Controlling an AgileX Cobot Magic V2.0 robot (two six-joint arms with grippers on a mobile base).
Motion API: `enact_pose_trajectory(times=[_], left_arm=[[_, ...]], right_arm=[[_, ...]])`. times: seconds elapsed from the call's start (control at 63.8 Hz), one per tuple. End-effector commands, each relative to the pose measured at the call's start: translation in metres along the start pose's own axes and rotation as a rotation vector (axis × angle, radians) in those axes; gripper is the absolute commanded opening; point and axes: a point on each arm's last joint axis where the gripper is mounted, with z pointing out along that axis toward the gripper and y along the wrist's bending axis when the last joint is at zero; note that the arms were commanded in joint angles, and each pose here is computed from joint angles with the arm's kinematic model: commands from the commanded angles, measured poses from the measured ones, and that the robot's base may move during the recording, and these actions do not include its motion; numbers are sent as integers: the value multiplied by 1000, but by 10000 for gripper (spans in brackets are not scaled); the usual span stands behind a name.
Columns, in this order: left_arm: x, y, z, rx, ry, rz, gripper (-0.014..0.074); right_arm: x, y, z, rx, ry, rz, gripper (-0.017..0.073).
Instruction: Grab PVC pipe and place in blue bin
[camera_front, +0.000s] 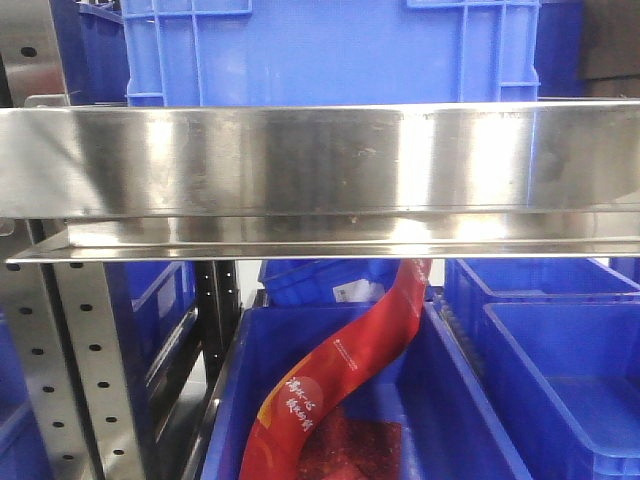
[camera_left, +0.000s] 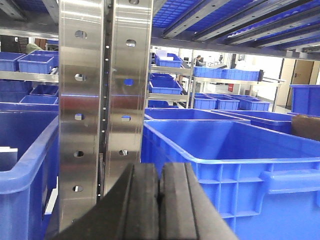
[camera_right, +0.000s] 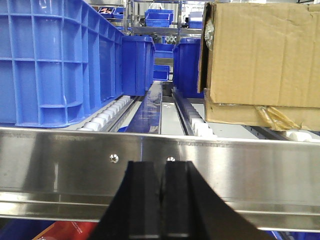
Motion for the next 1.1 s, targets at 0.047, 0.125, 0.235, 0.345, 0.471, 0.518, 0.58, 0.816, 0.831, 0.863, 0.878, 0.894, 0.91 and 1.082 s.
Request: enact_pose_trajectory(times=[0.047, 0.125, 0.235, 0.345, 0.471, 0.518, 0.58, 0.816, 0.831, 0.863, 0.878, 0.894, 0.91, 1.082], left_arm=[[-3, 1, -2, -8, -24, 2, -111], [-3, 1, -2, -8, -24, 2, -111], [-3, 1, -2, -8, -24, 2, -111], [-3, 1, -2, -8, -24, 2, -111], [-3, 1, -2, -8, -24, 2, -111], [-3, 1, -2, -8, -24, 2, -111], [-3, 1, -2, -8, -24, 2, -111], [-3, 1, -2, -8, -24, 2, -111], [-3, 1, -2, -8, -24, 2, -111], [-3, 1, -2, -8, -24, 2, -111], [-3, 1, -2, -8, -24, 2, -111], [-3, 1, -2, -8, -24, 2, -111], [-3, 1, -2, -8, -24, 2, -111], [10, 2, -2, -15, 10, 65, -111]], right_arm=[[0, 0, 0, -2, -9, -6, -168], [0, 0, 0, -2, -9, -6, -168], [0, 0, 0, -2, -9, -6, -168], [0, 0, 0, -2, -9, -6, -168], [0, 0, 0, -2, -9, -6, -168], [0, 0, 0, -2, -9, -6, -168], [0, 0, 0, -2, -9, -6, -168], [0, 0, 0, -2, -9, -6, -168], [0, 0, 0, -2, -9, -6, -168], [0, 0, 0, -2, -9, -6, -168], [0, 0, 0, -2, -9, -6, -168], [0, 0, 0, -2, -9, -6, -168], [0, 0, 0, -2, -9, -6, -168], [0, 0, 0, -2, -9, -6, -168]])
